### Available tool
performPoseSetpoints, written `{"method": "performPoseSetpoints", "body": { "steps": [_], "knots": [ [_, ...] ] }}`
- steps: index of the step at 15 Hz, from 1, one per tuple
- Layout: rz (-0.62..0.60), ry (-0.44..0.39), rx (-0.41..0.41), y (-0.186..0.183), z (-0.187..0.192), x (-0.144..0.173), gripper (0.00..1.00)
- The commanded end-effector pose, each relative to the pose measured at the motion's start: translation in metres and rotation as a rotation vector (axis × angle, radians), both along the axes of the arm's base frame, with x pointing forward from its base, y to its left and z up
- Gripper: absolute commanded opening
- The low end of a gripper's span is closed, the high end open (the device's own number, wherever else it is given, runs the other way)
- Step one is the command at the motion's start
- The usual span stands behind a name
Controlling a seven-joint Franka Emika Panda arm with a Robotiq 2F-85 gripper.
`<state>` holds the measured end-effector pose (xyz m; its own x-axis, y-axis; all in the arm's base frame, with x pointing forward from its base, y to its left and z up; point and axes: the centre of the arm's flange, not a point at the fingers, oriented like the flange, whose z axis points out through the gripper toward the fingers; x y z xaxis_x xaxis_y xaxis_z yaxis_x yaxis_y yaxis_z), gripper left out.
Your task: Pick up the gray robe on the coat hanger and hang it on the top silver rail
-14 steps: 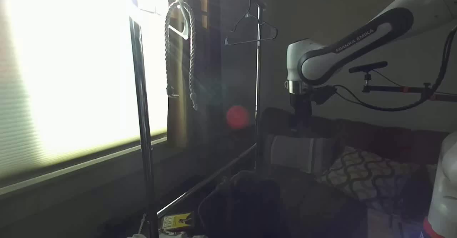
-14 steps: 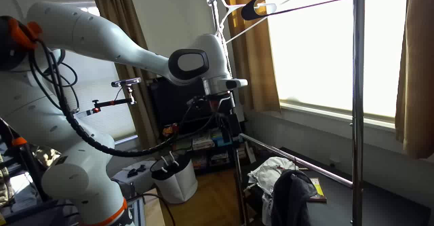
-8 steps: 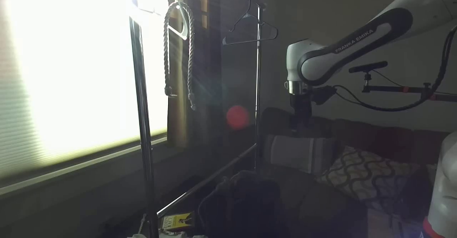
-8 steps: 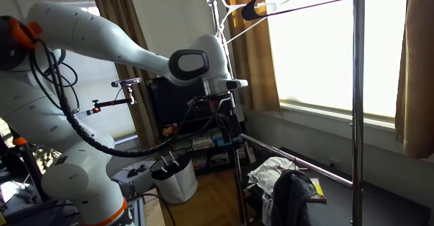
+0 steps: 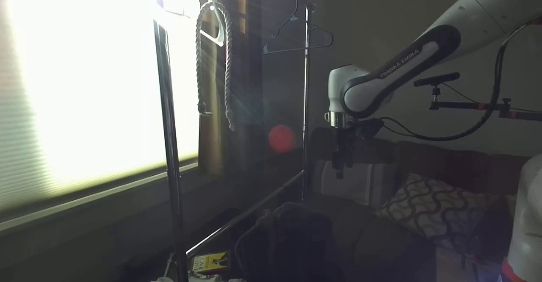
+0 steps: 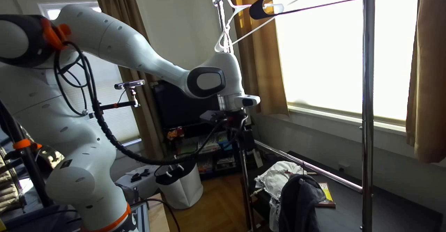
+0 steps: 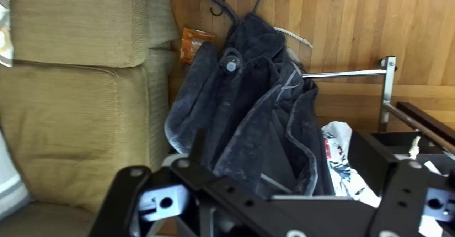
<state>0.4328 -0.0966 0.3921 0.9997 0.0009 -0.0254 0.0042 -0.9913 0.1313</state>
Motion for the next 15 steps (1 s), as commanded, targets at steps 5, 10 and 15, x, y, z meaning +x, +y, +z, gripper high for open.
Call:
{"method": "performPoseSetpoints", "body": {
  "steps": [5,10,15],
  "knots": [
    [0.147,0.071,0.187,-0.019,-0.103,0.034,1.00],
    [0.157,0.072,0.192,-0.021,-0.108,0.042,1.00],
    [0.413,0.035,0.370,-0.089,-0.096,0.046,1.00]
  ]
}}
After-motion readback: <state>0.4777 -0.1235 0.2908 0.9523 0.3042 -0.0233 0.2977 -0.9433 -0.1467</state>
